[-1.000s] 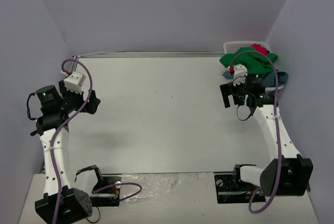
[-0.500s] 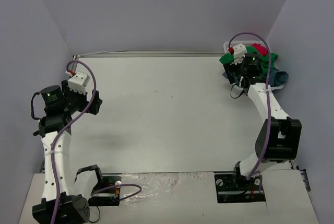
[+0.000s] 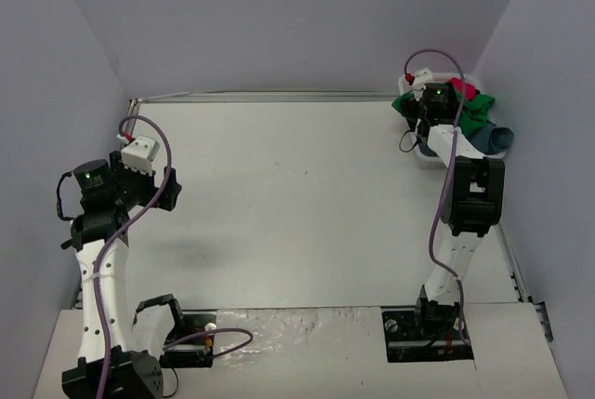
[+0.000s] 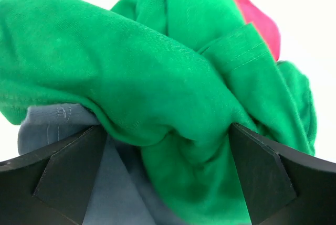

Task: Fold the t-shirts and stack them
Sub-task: Grab crumpled tshirt from bin with the right arm

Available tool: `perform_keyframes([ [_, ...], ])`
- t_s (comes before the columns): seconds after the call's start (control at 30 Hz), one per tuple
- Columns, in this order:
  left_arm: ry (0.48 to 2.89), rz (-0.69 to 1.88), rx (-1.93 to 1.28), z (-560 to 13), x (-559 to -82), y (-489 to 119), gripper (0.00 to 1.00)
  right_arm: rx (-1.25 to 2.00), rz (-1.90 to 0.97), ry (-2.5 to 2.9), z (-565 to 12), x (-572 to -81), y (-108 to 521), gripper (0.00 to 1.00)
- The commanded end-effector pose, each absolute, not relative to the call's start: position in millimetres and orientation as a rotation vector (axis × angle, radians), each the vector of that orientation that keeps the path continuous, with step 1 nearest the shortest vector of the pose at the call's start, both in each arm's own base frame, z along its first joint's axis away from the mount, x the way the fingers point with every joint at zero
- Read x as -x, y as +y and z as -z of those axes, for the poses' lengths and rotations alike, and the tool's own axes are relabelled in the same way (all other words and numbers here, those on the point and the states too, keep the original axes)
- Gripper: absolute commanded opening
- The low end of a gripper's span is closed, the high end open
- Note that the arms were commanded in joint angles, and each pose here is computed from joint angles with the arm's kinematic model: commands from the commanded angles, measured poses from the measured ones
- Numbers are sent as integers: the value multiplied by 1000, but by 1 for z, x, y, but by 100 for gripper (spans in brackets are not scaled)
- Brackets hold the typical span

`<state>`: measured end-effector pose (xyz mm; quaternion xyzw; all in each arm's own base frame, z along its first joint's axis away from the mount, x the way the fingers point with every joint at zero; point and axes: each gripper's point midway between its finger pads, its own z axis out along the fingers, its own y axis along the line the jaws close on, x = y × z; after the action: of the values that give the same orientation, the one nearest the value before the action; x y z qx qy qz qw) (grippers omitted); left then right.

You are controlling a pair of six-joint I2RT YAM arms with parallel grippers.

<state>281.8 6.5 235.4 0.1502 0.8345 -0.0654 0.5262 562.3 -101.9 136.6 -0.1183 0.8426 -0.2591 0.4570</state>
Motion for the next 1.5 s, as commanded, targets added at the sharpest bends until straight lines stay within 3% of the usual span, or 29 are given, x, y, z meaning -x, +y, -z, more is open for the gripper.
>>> perform_keyframes([
  [0.0, 1986, 149, -355, -243, -284, 10, 94, 186, 723, 1955, -171, -590, -116, 100],
  [0.23, 2009, 180, -339, -236, -289, 12, 94, 151, 731, 1951, -162, -608, -124, 99],
  [0.43, 2015, 185, -326, -234, -289, 15, 94, 165, 635, 1948, -167, -592, -111, 93],
  [0.83, 2005, 196, -325, -234, -287, 15, 94, 151, 533, 1861, -232, -558, -105, 97],
  [1.23, 2022, 221, -340, -227, -288, 13, 94, 72, 628, 1981, -165, -601, -145, 96],
  [1.33, 2025, 222, -342, -225, -288, 13, 94, 53, 654, 1991, -156, -614, -153, 55],
  [1.37, 2027, 221, -341, -225, -288, 14, 94, 45, 658, 1992, -155, -615, -155, 21],
  [1.4, 2027, 219, -341, -225, -288, 14, 94, 39, 656, 1988, -156, -617, -155, 4],
  [1.47, 2030, 217, -336, -224, -287, 15, 94, 41, 633, 1983, -160, -616, -152, 0],
])
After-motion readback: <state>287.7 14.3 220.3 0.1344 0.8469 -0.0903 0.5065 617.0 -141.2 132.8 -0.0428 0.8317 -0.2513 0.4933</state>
